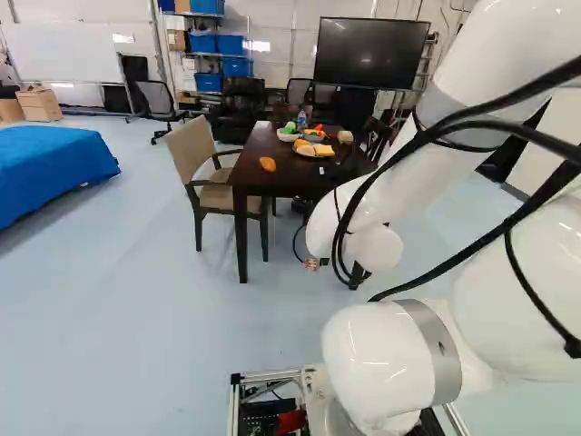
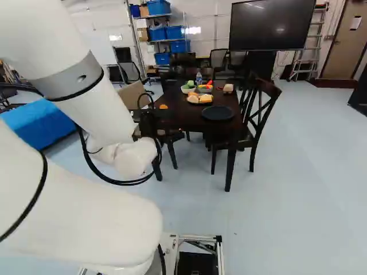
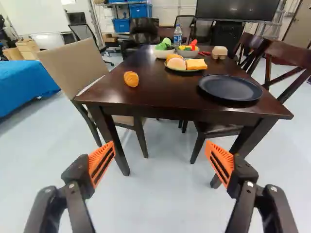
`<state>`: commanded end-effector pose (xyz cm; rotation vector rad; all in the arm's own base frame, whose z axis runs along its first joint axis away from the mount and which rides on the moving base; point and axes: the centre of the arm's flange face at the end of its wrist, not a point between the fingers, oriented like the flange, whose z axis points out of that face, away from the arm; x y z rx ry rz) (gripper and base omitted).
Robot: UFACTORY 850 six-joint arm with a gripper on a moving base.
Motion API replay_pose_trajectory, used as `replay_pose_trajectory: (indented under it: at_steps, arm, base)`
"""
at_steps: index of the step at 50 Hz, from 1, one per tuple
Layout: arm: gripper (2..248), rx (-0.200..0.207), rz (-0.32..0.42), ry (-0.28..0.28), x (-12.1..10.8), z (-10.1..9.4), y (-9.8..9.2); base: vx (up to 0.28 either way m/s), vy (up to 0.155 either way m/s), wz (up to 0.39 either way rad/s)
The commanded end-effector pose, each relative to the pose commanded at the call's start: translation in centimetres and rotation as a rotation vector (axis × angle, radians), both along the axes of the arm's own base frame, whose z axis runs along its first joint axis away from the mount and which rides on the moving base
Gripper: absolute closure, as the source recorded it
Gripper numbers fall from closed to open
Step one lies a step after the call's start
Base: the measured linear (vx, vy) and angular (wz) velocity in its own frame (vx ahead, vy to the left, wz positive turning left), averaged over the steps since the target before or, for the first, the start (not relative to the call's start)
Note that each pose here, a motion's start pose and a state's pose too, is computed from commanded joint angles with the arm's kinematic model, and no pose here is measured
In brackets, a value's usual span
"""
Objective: Move the croissant to the empty plate
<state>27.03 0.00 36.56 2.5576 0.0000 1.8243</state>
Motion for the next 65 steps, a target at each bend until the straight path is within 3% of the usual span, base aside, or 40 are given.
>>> replay_pose_trajectory:
  at_steps: [65]
  arm:
    - [3, 0.000, 0.000, 0.000, 0.00, 0.00, 0.00]
  base:
    - [0.157, -0.010, -0.053]
